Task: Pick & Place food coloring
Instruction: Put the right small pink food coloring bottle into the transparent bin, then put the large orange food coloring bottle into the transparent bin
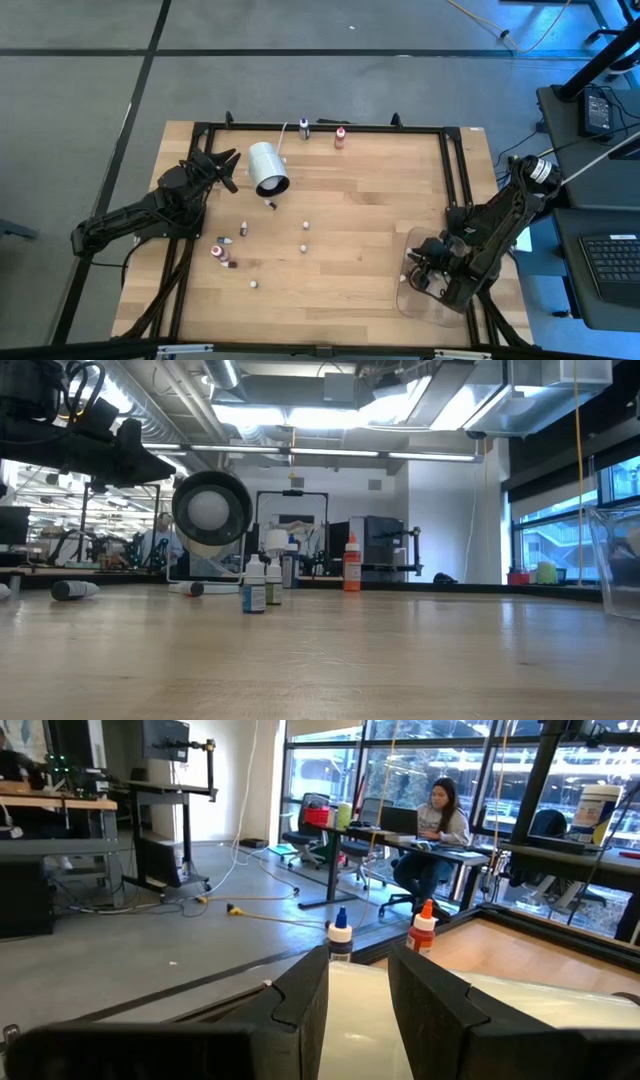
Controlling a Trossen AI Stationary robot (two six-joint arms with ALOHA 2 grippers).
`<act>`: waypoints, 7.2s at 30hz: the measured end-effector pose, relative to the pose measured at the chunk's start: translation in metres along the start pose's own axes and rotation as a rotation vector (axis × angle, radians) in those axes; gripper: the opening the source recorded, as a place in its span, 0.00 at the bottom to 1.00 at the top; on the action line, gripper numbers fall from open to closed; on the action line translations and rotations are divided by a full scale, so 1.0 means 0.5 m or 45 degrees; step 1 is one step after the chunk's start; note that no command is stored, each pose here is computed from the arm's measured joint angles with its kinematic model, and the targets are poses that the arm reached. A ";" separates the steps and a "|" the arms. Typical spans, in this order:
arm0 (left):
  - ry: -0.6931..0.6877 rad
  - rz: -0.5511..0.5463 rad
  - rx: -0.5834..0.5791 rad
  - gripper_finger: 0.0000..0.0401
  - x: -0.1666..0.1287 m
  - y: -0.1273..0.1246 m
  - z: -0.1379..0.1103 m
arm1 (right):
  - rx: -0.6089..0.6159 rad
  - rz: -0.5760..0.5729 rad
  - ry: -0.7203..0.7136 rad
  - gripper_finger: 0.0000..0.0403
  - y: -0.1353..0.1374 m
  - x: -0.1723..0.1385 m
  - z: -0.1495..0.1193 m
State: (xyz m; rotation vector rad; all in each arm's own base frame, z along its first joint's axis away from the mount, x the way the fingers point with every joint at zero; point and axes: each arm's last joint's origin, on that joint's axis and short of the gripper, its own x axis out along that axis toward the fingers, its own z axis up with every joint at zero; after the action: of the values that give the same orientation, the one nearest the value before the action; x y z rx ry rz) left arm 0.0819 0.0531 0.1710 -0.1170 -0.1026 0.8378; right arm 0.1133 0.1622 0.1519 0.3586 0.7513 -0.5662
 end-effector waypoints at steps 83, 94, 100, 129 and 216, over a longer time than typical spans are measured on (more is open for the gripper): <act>-0.020 -0.006 -0.019 0.26 0.000 0.000 0.003 | -0.999 0.424 -0.454 0.81 0.069 0.176 0.506; -0.025 -0.004 -0.021 0.26 0.000 0.000 0.004 | -0.897 0.313 -0.498 0.81 0.067 0.360 0.504; -0.028 -0.004 -0.004 0.26 0.000 -0.001 0.005 | -0.559 0.237 -0.506 0.81 -0.005 0.363 0.557; -0.036 -0.002 -0.002 0.26 0.000 -0.001 0.006 | -0.045 -0.018 0.126 0.81 -0.333 0.480 0.757; -0.040 0.026 -0.003 0.26 0.000 0.001 0.006 | -0.038 0.025 0.306 0.30 0.057 -0.229 0.235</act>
State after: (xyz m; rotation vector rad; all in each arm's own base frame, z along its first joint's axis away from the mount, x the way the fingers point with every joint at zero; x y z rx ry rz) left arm 0.0812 0.0535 0.1739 -0.1071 -0.1319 0.8601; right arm 0.1258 0.1668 0.3179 0.4106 0.9849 -0.4982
